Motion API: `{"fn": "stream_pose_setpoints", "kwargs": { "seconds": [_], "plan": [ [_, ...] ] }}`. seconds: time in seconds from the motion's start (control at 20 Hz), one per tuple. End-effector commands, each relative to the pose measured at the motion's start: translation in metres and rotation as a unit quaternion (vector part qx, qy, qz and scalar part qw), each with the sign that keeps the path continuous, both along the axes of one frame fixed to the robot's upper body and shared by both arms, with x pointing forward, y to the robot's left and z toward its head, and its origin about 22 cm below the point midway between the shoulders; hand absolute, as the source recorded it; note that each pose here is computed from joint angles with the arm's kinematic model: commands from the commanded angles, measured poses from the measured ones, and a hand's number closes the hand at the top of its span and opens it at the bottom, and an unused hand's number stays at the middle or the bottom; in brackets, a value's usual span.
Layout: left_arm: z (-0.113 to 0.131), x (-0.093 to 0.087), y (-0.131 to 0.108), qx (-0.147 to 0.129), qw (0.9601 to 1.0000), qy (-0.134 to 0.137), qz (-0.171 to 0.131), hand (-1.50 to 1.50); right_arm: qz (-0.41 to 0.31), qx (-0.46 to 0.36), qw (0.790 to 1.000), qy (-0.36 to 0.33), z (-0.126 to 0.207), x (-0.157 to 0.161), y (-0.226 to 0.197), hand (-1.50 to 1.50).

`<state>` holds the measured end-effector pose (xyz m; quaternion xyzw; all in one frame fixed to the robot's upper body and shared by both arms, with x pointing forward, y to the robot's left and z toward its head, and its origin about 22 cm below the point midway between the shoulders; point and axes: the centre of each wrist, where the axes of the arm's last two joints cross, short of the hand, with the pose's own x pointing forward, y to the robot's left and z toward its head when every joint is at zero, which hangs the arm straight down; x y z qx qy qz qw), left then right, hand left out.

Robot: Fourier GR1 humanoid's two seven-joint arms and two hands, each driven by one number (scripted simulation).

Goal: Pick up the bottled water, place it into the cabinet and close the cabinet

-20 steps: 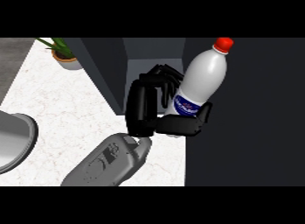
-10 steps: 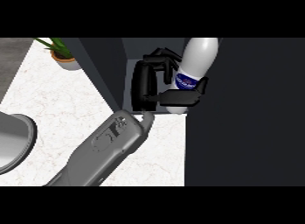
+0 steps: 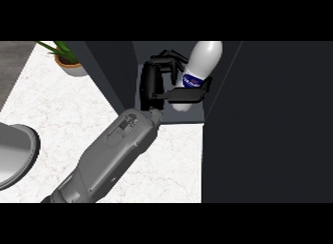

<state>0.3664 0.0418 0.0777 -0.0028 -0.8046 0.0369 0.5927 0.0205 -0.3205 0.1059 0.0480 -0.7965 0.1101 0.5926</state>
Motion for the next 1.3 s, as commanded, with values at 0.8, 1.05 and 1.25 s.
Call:
{"fn": "stream_pose_setpoints", "kwargs": {
  "seconds": [0.8,1.05,1.25],
  "plan": [
    [-0.027,0.054,0.026,0.126,0.9900,0.010,0.063,-1.50,0.021,0.036,0.998,-0.041,0.007,0.006,-0.002,-1.50],
    [-0.015,0.064,0.025,0.153,0.9852,0.004,0.078,-1.50,0.037,0.029,0.998,-0.034,0.020,0.006,0.008,-1.50],
    [-0.006,0.072,0.031,0.127,0.9889,0.007,0.077,-1.50,0.046,0.031,0.998,-0.037,0.023,0.007,0.007,-1.50]
  ]
}}
